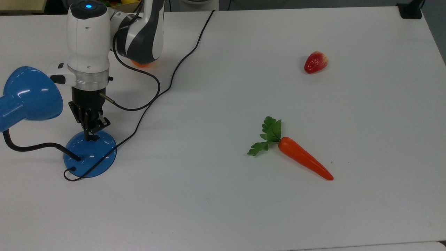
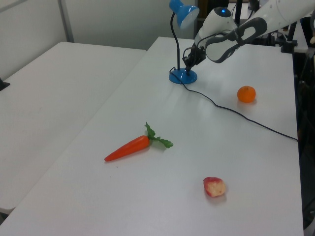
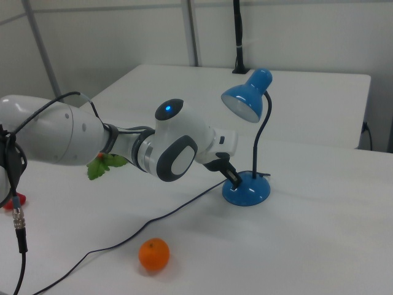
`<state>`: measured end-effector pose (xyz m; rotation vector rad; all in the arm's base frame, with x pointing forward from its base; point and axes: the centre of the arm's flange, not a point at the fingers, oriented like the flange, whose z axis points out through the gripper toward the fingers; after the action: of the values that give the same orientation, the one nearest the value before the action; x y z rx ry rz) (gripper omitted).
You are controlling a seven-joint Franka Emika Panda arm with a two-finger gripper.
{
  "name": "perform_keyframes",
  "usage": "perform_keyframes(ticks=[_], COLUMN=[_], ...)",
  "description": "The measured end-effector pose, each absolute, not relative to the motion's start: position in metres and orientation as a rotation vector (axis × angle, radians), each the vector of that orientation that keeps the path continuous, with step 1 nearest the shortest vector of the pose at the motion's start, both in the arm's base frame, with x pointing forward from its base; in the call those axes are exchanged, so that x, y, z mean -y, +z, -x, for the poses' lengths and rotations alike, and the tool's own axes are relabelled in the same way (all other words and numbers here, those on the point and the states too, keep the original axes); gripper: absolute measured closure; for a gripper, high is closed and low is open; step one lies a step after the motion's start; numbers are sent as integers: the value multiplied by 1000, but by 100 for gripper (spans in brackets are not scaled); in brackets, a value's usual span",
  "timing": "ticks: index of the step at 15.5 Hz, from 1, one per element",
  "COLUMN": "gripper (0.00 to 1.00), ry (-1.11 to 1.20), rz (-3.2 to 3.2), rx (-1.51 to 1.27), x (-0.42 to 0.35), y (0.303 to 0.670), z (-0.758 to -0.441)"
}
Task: Turn on desk lamp
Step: 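Press down on the switch on the lamp base with the gripper fingers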
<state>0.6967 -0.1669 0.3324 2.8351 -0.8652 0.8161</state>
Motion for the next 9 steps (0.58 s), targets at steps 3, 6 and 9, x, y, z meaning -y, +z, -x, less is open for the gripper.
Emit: perform_keyframes(ticks=[3,6,9], gripper=[99,99,99], ry=[815,814,813], rz=[-2836,-2836,-2838], rx=[865,864,862], x=[167,166,165], y=[332,332,331], z=[-697,-697,-697])
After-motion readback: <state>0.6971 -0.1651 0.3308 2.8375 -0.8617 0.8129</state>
